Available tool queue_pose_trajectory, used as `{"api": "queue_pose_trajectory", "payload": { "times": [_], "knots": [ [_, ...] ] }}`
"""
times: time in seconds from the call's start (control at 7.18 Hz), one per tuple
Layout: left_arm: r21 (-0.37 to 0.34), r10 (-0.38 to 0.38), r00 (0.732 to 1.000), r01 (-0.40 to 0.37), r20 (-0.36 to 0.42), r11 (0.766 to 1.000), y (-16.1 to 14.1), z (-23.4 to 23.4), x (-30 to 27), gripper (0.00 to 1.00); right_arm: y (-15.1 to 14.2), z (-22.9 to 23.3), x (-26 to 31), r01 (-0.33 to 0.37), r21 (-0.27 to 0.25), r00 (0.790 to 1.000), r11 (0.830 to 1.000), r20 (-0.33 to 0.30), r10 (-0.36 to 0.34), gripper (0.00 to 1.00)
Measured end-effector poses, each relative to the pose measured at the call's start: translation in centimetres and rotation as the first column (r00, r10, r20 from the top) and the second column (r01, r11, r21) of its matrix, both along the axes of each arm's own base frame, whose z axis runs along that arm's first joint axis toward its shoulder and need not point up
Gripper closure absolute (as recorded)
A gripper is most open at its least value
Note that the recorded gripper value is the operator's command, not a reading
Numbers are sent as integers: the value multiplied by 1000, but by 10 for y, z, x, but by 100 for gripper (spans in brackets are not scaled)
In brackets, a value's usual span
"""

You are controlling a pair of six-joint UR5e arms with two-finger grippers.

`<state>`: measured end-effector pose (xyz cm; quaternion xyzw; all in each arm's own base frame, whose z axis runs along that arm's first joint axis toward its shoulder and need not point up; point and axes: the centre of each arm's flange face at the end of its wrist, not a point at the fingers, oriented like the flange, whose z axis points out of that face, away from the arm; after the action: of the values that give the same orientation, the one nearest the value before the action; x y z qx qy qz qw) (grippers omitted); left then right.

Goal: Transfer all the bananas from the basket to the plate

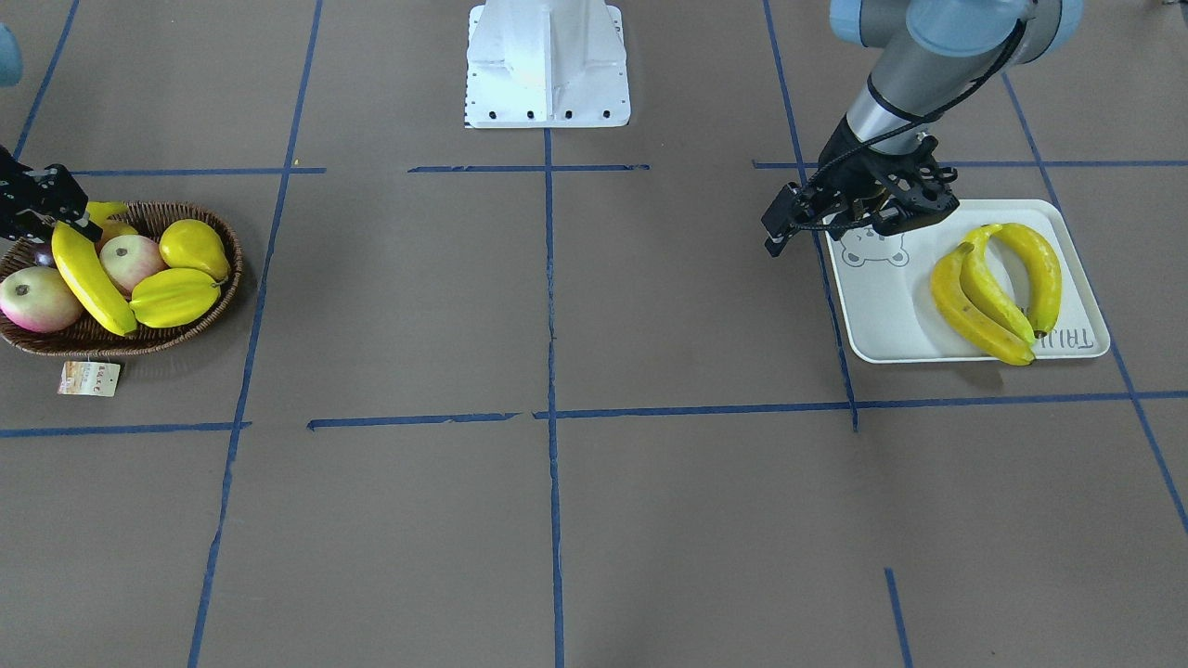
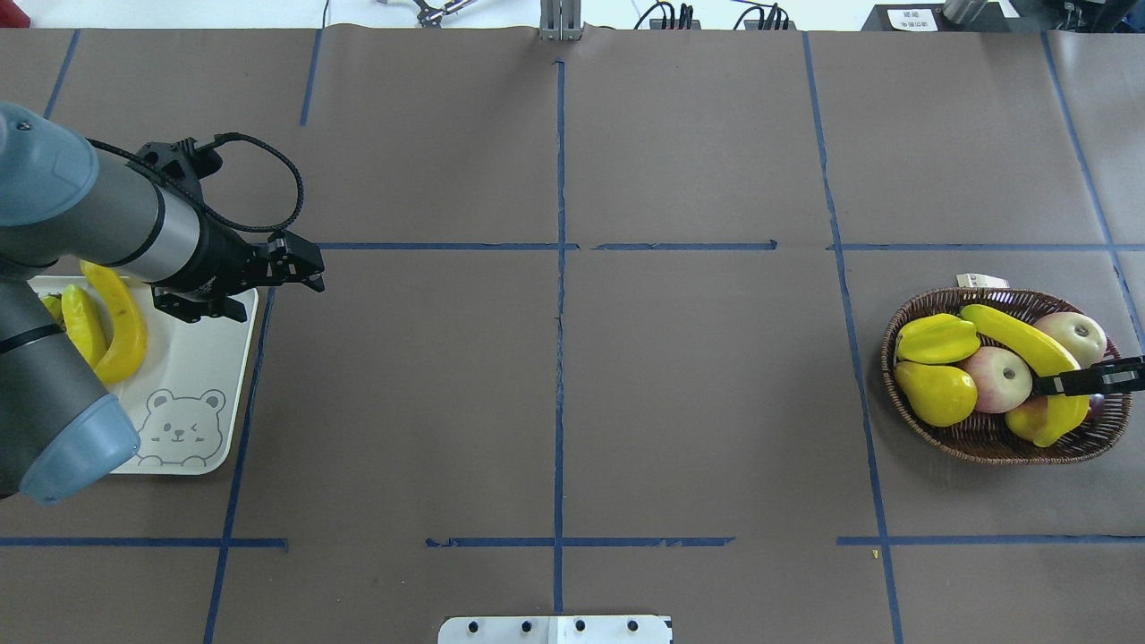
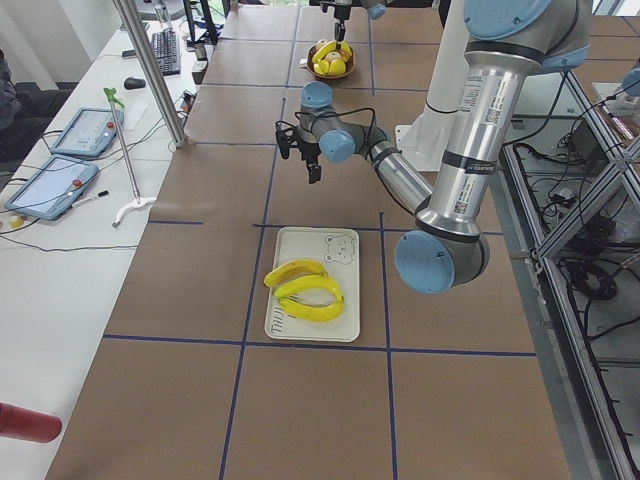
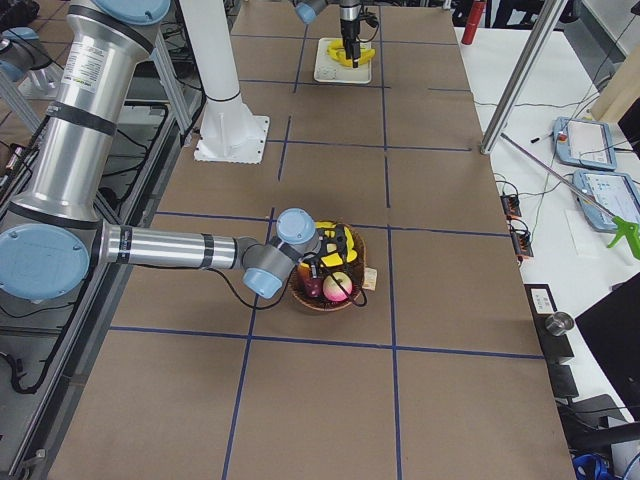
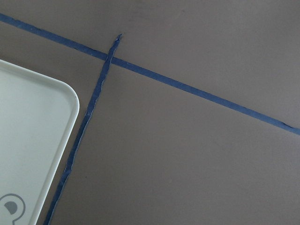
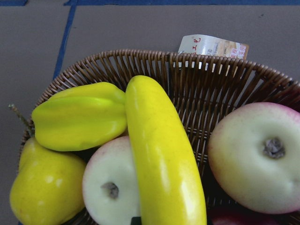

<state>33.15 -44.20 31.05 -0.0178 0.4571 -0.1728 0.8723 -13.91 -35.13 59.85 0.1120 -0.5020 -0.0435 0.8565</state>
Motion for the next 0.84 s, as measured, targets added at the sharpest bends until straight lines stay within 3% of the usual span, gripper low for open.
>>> {"api": "queue_pose_trajectory", "payload": {
  "times": [0.42,0.84],
  "knots": [
    [2,13,1000,-13,-4,1000,3,-3,7,0,-10,-43,42,-93,60,994,994,57,90,95],
    [63,24,997,-20,-67,998,3,-24,13,0,-56,-107,29,-111,165,987,980,137,88,91]
  ]
}}
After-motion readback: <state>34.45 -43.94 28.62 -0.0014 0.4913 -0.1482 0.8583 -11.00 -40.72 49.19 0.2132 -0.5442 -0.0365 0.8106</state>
